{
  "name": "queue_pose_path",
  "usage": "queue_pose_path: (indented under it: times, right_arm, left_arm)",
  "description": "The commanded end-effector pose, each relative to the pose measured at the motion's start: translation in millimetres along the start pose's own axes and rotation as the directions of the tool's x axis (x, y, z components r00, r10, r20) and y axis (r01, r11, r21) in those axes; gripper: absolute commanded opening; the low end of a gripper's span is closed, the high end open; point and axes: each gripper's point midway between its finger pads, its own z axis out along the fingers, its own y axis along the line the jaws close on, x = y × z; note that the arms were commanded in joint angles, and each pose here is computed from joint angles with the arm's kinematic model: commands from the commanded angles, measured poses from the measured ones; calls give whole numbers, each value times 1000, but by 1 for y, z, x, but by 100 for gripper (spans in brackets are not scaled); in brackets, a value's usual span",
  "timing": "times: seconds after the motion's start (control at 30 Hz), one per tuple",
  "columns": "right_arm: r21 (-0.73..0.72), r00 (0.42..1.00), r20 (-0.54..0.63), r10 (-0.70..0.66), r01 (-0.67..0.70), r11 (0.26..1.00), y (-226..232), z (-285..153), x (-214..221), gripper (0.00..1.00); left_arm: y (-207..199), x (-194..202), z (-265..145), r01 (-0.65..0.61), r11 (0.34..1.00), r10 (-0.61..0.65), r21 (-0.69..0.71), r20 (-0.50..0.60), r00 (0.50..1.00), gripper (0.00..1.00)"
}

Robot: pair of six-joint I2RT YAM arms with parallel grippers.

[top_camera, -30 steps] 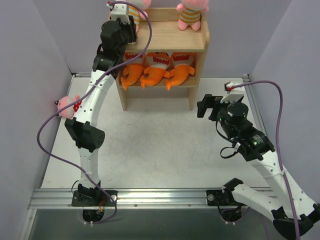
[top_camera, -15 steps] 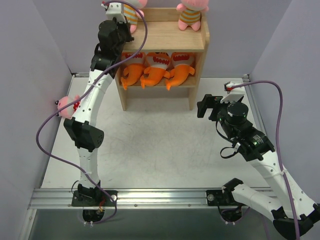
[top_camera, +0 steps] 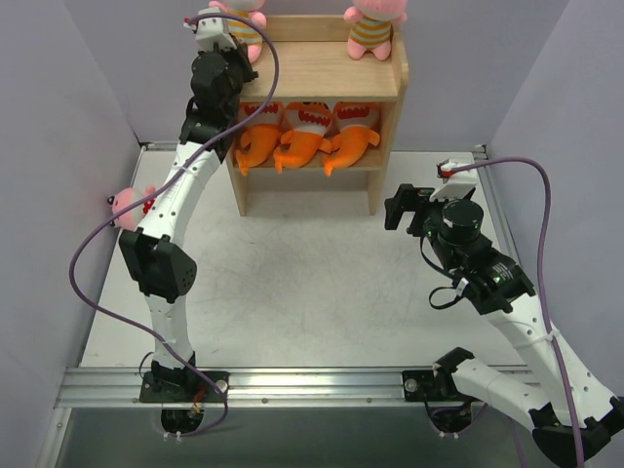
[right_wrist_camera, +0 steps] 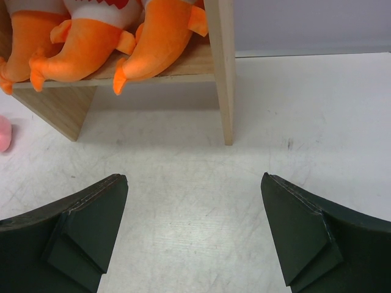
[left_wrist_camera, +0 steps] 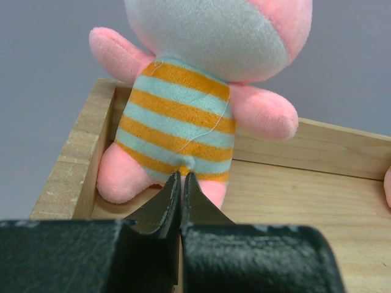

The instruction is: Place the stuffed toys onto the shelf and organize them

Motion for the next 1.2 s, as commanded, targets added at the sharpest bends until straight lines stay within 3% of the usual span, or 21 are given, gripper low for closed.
queue_pose_path:
  times: [0.0, 0.17, 0.63, 0.97, 1.17]
  right_arm:
    - [26, 999, 33, -4, 3, 1000, -5, 0, -7, 95]
    - [31, 999, 31, -7, 6, 1000, -6, 0, -7, 95]
    - [42, 1000, 28, -15, 14, 999, -8, 1, -6, 95]
    - [39, 999, 30, -14, 13, 999, -8, 1, -7, 95]
    - [35, 999, 29, -14, 13, 999, -7, 1, -7, 95]
  left_arm:
    - [9, -46, 0, 65, 997, -59, -36, 150, 987, 3]
    - [4, -51, 6, 73, 997, -69, -17, 184, 981, 2]
    - [2, -15, 19, 47, 999, -46, -12, 114, 992, 3]
    - [-5, -33, 9, 50, 998, -53, 24, 143, 988, 26]
    - [-9, -48, 2, 61, 997, -68, 46, 175, 982, 31]
